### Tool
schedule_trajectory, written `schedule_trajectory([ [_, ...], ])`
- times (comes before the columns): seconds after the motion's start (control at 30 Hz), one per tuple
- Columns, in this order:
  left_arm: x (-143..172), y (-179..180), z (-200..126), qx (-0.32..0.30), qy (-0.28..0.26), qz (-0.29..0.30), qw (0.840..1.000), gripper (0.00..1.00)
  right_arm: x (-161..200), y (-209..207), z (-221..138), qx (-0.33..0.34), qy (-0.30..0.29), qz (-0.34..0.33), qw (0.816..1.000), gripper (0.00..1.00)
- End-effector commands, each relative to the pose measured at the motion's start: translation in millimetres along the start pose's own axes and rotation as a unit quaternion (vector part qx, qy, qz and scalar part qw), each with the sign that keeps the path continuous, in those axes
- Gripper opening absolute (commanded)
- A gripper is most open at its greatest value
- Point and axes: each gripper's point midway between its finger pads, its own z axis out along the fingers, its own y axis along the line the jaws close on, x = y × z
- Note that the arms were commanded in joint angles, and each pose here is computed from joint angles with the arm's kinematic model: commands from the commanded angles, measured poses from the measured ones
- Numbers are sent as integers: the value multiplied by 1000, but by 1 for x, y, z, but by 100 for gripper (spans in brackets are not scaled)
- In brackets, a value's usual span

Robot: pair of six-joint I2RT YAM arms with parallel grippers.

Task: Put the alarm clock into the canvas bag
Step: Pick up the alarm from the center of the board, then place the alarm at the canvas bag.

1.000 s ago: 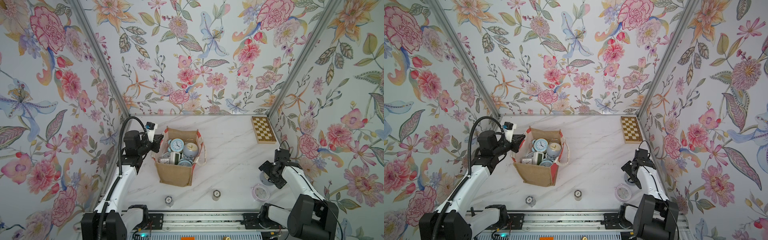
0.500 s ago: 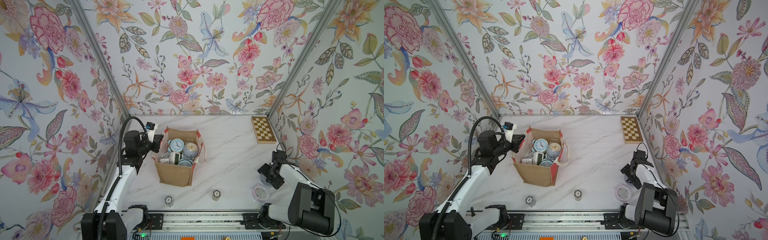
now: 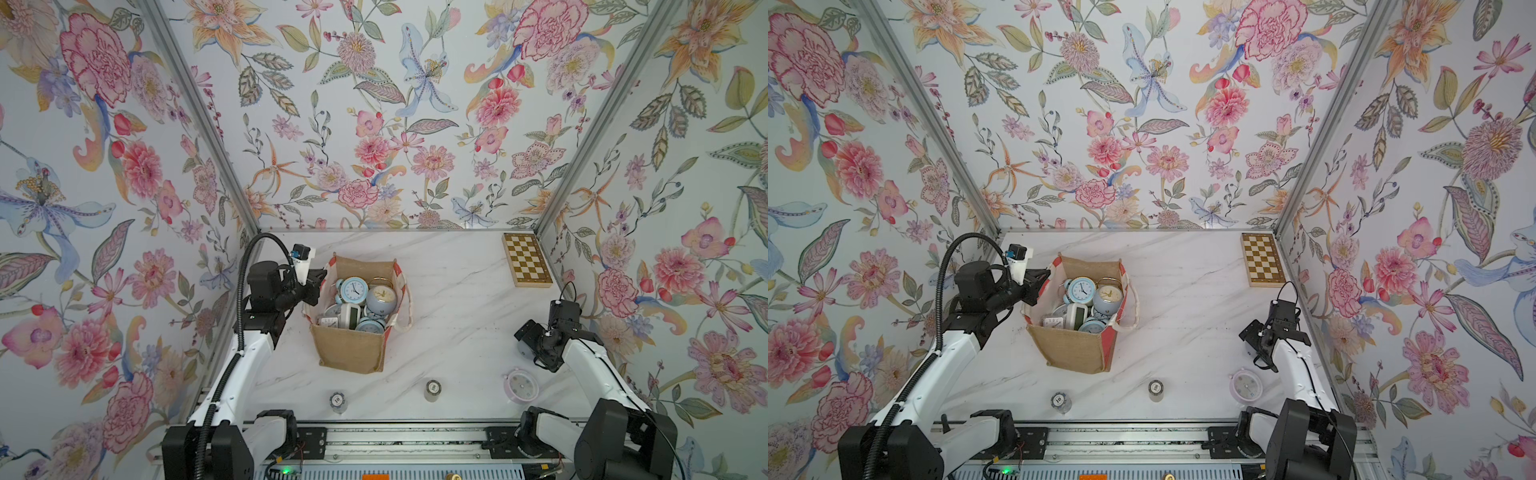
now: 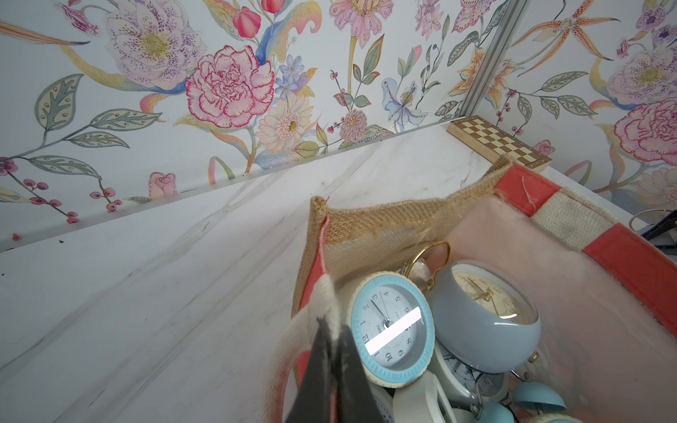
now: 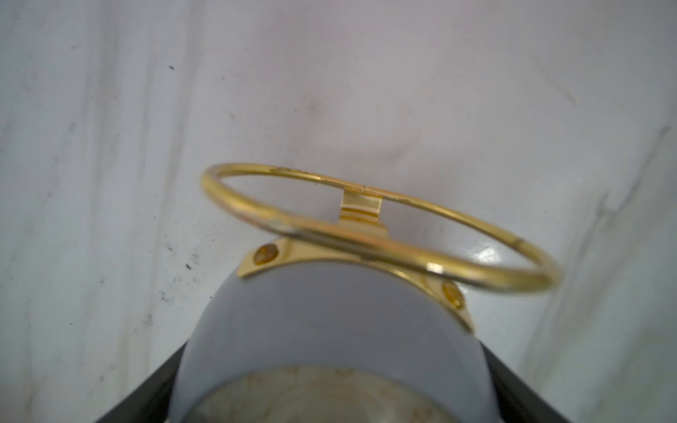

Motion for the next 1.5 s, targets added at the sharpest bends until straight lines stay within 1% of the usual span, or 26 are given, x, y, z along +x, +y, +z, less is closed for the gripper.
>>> schedule_trajectory([
  [0.0, -16, -6, -3, 7, -26, 23, 999, 0, -15, 46, -21, -84, -25, -60, 994, 69],
  [0.17, -17, -7, -3, 10, -27, 22, 999, 0, -10, 93, -39, -128, -26, -145, 981, 68],
  [0.37, -17, -7, -3, 9, -27, 23, 999, 0, 12, 149, -66, -178, -12, -242, 954, 67],
  [0.53, -16, -7, -2, 11, -25, 21, 999, 0, 34, 198, -99, -229, -10, -309, 923, 65],
  [0.8, -16, -8, -2, 14, -26, 20, 999, 0, 77, 268, -149, -298, -8, -402, 866, 64],
  [1.0, -16, -7, -1, 13, -26, 20, 999, 0, 103, 310, -186, -338, -18, -447, 828, 63],
  [1.03, -15, -7, -1, 13, -25, 18, 999, 0, 104, 316, -191, -343, -22, -449, 825, 63],
  [1.07, -16, -7, -1, 14, -25, 18, 999, 0, 118, 324, -199, -354, -17, -462, 813, 63],
  [1.13, -16, -7, -1, 13, -25, 19, 999, 0, 128, 337, -209, -367, -16, -473, 801, 63],
  [1.33, -16, -6, -2, 10, -26, 21, 999, 0, 168, 369, -235, -410, 4, -502, 762, 61],
  [1.4, -16, -6, -2, 10, -26, 21, 999, 0, 185, 379, -241, -423, 17, -514, 746, 62],
  [1.47, -17, -7, -2, 10, -27, 22, 999, 0, 199, 388, -242, -431, 29, -522, 736, 62],
])
